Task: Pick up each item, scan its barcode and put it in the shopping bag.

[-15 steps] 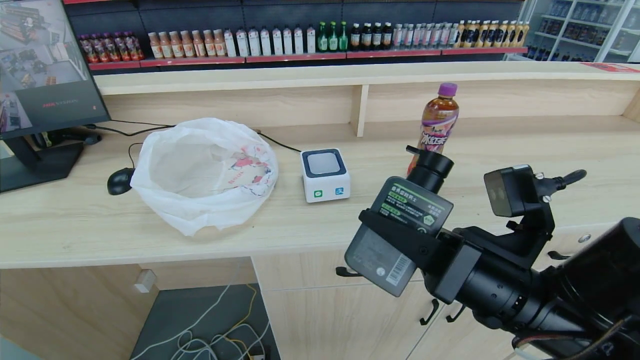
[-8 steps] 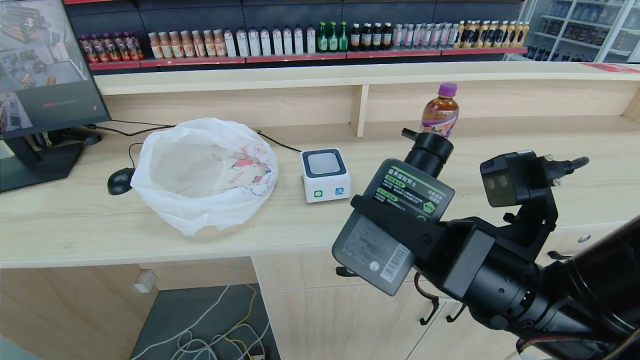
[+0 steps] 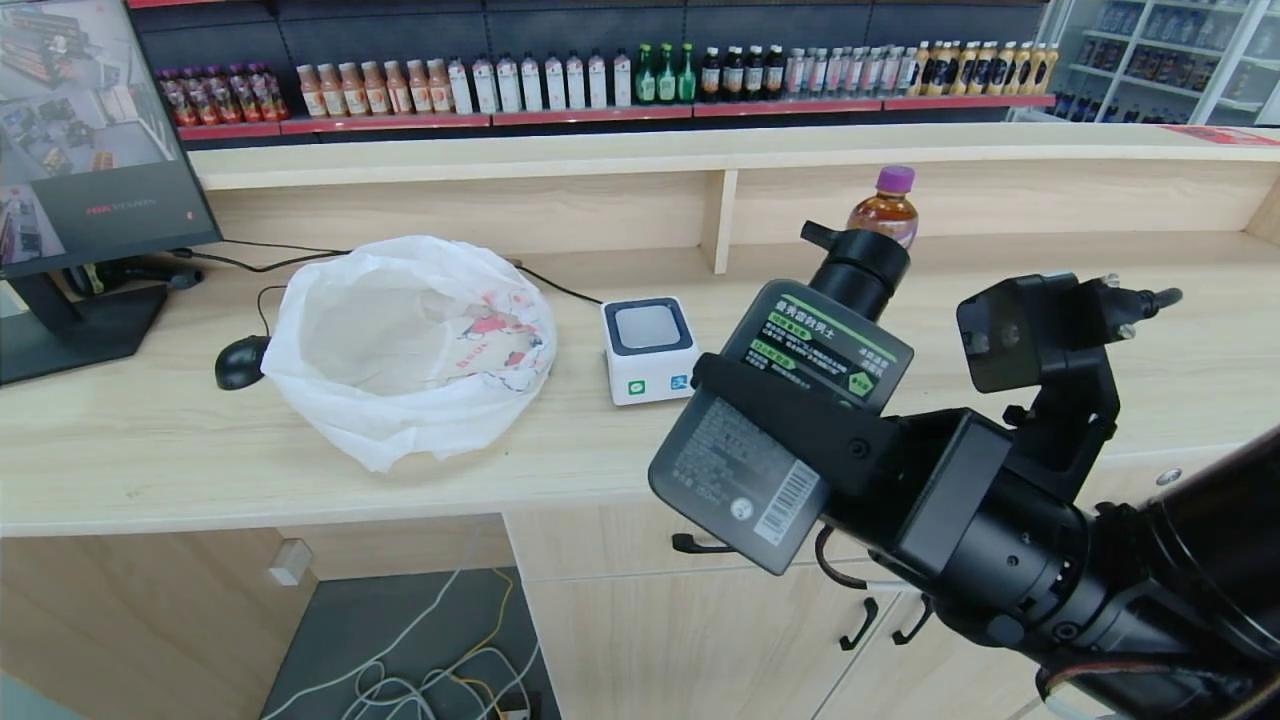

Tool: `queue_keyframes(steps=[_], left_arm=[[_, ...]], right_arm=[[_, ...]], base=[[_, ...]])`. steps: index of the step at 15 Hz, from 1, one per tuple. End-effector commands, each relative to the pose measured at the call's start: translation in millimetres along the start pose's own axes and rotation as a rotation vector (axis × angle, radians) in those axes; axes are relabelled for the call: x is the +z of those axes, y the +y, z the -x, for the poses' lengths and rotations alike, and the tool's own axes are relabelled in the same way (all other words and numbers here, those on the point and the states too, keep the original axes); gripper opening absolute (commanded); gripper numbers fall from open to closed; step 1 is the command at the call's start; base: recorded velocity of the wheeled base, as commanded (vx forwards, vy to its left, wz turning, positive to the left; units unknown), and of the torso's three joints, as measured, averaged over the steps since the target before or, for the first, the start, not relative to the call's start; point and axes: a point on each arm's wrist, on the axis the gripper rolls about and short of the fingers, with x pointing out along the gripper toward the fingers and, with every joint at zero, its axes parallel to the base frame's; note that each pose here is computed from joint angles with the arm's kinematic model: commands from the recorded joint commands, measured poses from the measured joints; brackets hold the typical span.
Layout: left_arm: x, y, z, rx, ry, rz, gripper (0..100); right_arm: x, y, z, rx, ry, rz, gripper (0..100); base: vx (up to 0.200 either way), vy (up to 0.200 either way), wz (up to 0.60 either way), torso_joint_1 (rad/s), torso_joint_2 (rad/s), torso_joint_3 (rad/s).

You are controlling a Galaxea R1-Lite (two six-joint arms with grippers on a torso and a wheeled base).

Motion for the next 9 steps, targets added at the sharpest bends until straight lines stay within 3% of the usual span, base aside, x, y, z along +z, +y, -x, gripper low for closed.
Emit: queue_keyframes(steps=[1,9], left_arm=[[0.0,0.0,0.0,0.001,0.000,0.001,100],[0.0,0.0,0.0,0.001,0.000,0.001,100]], right_arm=[[-2.2,3.0,-1.7,0.014,0.006,-0.006,0],[-5.7,6.7,-3.0,0.029,0.017,-0.012,0]], base=[[0.000,0.000,0.00,0.000,0.00,0.000],[0.000,0.000,0.00,0.000,0.00,0.000]])
